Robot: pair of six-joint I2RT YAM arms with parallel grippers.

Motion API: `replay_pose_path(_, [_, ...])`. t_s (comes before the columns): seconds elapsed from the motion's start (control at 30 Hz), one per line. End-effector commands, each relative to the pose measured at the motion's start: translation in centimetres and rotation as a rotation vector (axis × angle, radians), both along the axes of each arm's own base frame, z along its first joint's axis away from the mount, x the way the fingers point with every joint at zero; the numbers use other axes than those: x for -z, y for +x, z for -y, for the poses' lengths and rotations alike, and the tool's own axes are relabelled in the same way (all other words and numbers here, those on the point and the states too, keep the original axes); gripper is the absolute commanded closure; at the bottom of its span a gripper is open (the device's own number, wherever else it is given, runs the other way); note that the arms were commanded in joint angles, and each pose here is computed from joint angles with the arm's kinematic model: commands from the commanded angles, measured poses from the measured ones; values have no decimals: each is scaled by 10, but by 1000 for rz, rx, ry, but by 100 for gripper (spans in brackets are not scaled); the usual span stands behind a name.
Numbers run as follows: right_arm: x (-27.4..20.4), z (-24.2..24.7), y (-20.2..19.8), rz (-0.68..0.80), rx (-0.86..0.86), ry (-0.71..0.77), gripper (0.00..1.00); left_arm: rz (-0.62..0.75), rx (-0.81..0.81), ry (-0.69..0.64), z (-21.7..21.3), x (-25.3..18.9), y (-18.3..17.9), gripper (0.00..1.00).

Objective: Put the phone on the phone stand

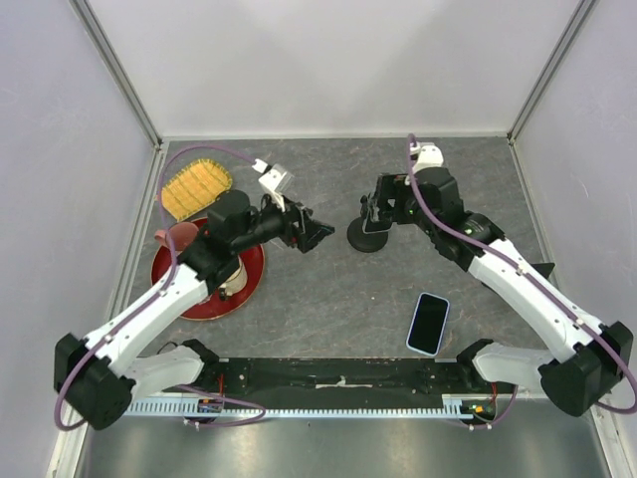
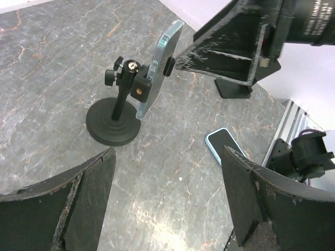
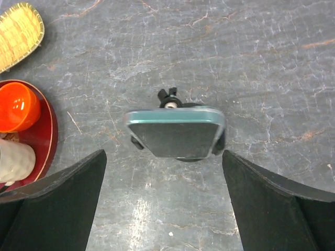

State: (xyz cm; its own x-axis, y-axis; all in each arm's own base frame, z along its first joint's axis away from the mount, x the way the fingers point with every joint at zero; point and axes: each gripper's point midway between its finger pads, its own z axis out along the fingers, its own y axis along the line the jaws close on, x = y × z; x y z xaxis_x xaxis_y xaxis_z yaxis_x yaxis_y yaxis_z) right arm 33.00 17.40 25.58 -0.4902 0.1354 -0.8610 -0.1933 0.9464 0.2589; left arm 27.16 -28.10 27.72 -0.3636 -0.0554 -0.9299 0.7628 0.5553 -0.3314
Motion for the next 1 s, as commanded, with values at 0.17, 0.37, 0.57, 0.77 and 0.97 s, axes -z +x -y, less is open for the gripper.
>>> replay_pose_path(0.17, [-18,-2,24,82,125,-137,2,-20,-84,-14,-36,-4,-32,14])
replay_pose_path(0.37, [-15,0,21,61,114,-159,2,-3,-70,-20,-38,-10,-37,14])
replay_pose_path(0.57, [-8,-11,21,62,12,-180,2,-17,-28,-30,-29,-9,-38,14])
replay_pose_path(0.77, [-4,-14,35,61,7,-174,2,-20,-12,-38,-27,-13,-40,14])
replay_pose_path(0.97, [3,-15,44,41,39,-167,11,-4,-22,-44,-32,-20,-44,14])
